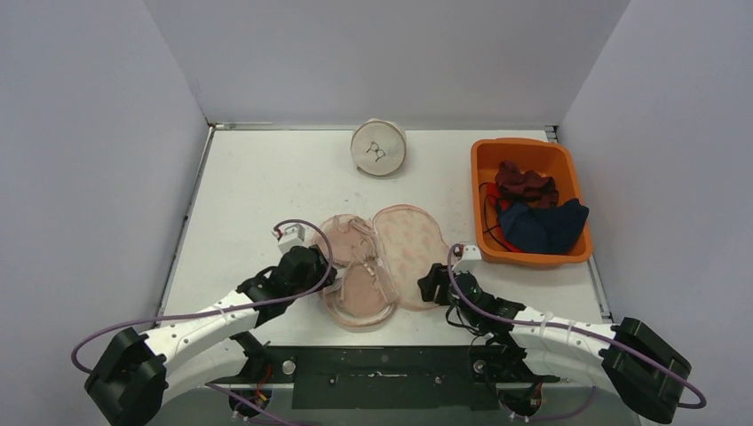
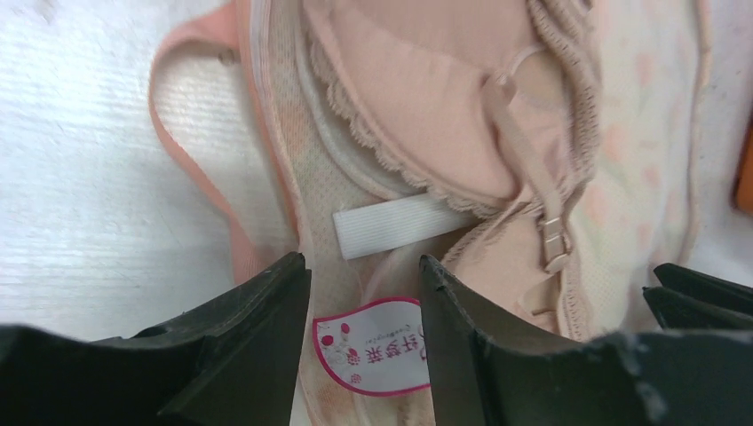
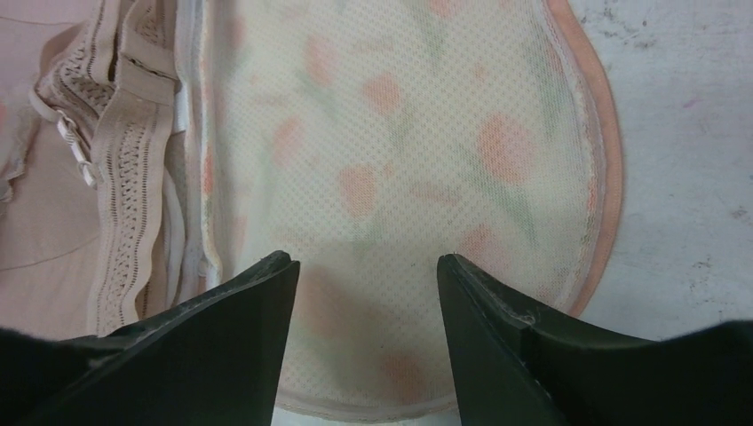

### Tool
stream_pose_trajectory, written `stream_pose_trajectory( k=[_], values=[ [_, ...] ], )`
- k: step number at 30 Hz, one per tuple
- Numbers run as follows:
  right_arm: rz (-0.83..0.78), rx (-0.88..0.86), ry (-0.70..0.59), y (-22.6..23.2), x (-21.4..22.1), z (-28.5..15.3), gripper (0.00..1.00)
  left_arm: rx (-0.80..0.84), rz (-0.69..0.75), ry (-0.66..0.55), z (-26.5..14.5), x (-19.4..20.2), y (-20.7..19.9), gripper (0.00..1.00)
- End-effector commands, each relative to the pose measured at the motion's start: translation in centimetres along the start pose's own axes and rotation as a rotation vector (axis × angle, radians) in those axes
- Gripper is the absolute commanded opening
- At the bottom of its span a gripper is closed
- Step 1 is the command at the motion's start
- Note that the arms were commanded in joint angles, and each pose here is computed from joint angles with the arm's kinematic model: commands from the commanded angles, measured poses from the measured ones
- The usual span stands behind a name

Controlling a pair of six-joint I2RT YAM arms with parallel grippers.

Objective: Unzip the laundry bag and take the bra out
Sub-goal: Pick up the bra from the laundry bag.

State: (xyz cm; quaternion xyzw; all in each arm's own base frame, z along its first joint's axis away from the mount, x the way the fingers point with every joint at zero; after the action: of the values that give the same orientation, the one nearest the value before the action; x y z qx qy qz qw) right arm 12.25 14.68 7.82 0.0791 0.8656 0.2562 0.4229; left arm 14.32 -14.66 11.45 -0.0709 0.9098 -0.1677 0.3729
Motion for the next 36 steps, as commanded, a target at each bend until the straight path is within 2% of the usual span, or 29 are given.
stream_pose_trajectory(
  k=[1, 4, 7, 10, 12, 14, 20, 25, 26, 30, 36],
  values=[
    [0.005, -0.035, -0.061, 1.0, -1.3, -0.6, 0.65, -0.013, 0.062, -0.100, -1.9, -3.1, -0.5, 0.46],
    [-0.049, -0.083, -0.103, 2.4, -3.1, -1.4, 0.73, -0.019, 0.070, -0.129, -3.3, -4.1, -0.5, 0.47],
    [-0.091, -0.160, -0.159, 4.2, -5.3, -2.7, 0.79, -0.013, 0.066, -0.169, -4.8, -4.9, -0.5, 0.54],
    [-0.108, -0.288, -0.215, 6.2, -7.4, -4.2, 0.87, -0.020, 0.051, -0.218, -6.0, -5.4, 0.0, 0.74],
    [-0.113, -0.403, -0.227, 8.0, -8.6, -4.9, 0.94, 0.008, 0.031, -0.264, -6.5, -5.8, 0.1, 0.93],
    [-0.083, -0.424, -0.224, 9.3, -9.7, -4.8, 0.96, 0.052, -0.005, -0.284, -6.7, -5.8, -0.1, 0.98],
    [-0.076, -0.463, -0.108, 12.8, -10.9, -3.1, 0.97, 0.296, -0.062, -0.301, -7.0, -5.4, -1.6, 0.97],
    [-0.062, -0.547, -0.016, 13.0, -8.7, -1.5, 0.88, 0.366, -0.073, -0.248, -6.9, -4.3, -1.6, 1.00],
    [-0.061, -0.540, 0.008, 12.8, -8.0, -1.1, 0.86, 0.378, -0.078, -0.237, -6.8, -3.9, -1.5, 0.95],
    [-0.069, -0.492, 0.043, 11.9, -5.6, -0.3, 0.75, 0.458, -0.093, -0.208, -6.5, -2.7, -1.4, 0.87],
    [-0.096, -0.423, 0.071, 11.0, -3.1, 0.2, 0.68, 0.452, -0.095, -0.088, -5.0, -1.0, -1.3, 0.77]
  ],
)
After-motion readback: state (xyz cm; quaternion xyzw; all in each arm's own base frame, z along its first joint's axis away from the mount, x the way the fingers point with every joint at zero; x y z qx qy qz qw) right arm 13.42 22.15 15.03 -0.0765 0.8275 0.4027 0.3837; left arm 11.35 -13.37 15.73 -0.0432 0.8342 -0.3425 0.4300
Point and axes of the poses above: each gripper's point midway between its finger pads, its own z axis out along the fingers, its own y axis along the line the jaws close on, x = y × z, the point moved 10 cm from there along -z, back along the fingers, and after that the axes turned 11 degrees about z, right-handed, at the moved point
